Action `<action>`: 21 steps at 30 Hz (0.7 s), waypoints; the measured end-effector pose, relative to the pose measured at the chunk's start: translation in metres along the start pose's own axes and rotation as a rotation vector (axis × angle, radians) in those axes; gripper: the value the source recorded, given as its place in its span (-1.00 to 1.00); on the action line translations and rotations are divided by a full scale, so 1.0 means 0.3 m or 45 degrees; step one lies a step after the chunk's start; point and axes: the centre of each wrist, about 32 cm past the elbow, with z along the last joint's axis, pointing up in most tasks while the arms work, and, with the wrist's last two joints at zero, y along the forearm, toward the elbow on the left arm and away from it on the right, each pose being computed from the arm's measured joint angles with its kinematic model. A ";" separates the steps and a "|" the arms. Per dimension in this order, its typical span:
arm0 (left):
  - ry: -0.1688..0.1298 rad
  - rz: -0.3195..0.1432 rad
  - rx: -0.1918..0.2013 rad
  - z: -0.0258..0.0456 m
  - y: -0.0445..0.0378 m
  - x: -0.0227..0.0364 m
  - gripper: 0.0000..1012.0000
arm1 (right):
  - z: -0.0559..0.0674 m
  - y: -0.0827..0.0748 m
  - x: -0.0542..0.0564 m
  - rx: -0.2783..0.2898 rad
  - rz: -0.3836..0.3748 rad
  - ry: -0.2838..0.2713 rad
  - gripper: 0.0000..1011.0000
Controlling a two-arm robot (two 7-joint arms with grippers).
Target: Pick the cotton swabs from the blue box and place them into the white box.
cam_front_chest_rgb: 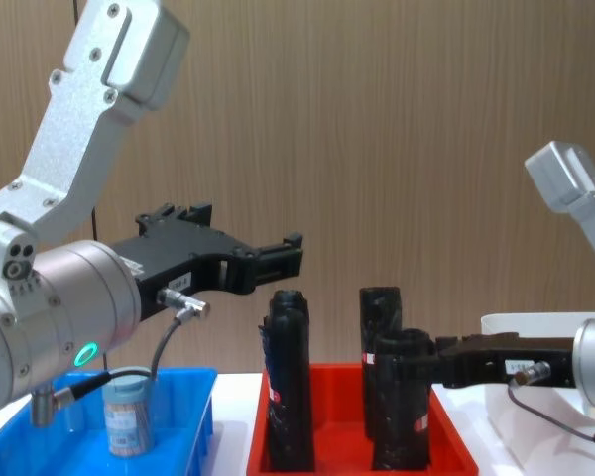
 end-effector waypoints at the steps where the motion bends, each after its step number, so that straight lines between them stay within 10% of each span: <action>1: 0.000 0.000 0.000 0.000 0.000 0.000 0.98 | 0.003 0.002 -0.001 0.001 0.004 -0.002 0.98; 21: 0.000 0.000 0.000 0.000 0.000 0.000 0.98 | 0.024 0.037 -0.005 -0.015 0.034 -0.017 0.77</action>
